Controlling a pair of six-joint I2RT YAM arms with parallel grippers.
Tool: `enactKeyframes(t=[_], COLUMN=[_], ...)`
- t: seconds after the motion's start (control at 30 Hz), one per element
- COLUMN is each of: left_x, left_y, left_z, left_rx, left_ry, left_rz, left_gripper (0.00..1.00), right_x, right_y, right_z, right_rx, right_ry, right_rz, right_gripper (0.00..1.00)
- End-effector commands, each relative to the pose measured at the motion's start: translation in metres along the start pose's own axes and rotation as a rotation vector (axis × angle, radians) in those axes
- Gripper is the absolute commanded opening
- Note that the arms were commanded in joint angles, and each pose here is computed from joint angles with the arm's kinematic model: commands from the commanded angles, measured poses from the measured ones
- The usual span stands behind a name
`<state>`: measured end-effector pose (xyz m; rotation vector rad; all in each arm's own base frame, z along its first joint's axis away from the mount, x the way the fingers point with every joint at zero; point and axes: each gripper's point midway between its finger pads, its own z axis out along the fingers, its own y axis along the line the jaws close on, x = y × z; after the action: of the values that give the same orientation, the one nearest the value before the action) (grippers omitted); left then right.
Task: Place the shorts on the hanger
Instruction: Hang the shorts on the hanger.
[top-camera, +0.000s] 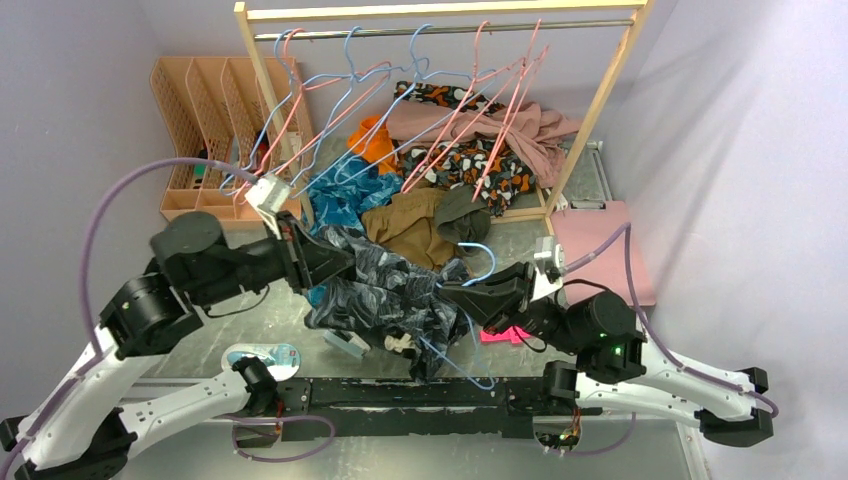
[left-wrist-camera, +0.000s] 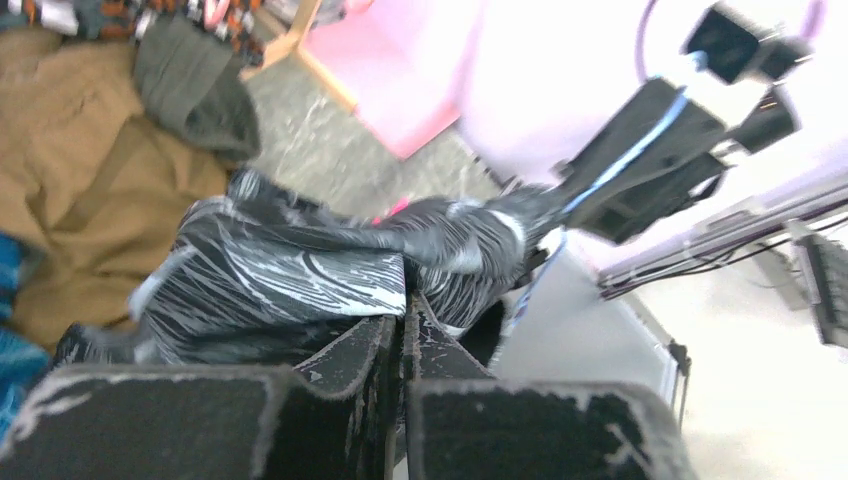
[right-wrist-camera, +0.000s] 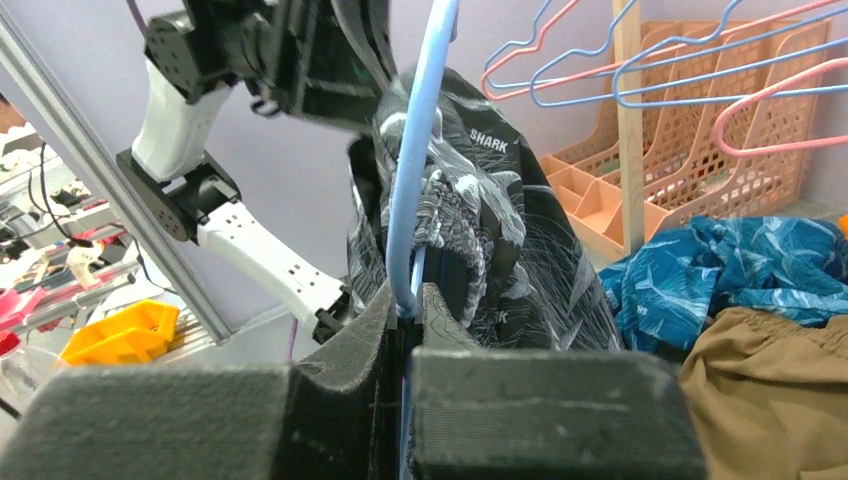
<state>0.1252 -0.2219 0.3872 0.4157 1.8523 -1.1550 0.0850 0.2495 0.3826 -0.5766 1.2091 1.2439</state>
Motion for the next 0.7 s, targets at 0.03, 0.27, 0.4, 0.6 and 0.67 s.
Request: enactKeyframes(t=[0.03,0.27,0.4,0.6,0.67], left_x=[-0.05,-0.031,-0.028,-0.032,-0.037], left_y=[-0.056,-0.055,-0.039,-0.031,-0.033], left_z=[-0.018,0.003,-0.008,-0.041,-0.05], left_rx=[0.203,0.227,0.129,0.067,0.058], left_ry=[-0.121,-0.01,-0.014,-0.074,-0.087], left_rz=[0.04,0.016,0.017,0.047,0.068], left_gripper=[0.07,0.07,0.55,0.99,0.99], right_x=[-0.019,-0.024,-0.024,-0.031,-0.034], right_y=[0.012,0.02,0.016,0.013,0.014], right_z=[0.008,0.018,0.013,-0.002,-0.005], right_rx=[-0.048,-0.086,-0.069,-0.053,-0.057], right_ry=[-0.047,-0.062,-0.052,-0.092,-0.107], right_rz=[0.002,-0.012,-0.023,-0.005,0.0], right_gripper=[0.0,0.0,0.0,0.0,0.0])
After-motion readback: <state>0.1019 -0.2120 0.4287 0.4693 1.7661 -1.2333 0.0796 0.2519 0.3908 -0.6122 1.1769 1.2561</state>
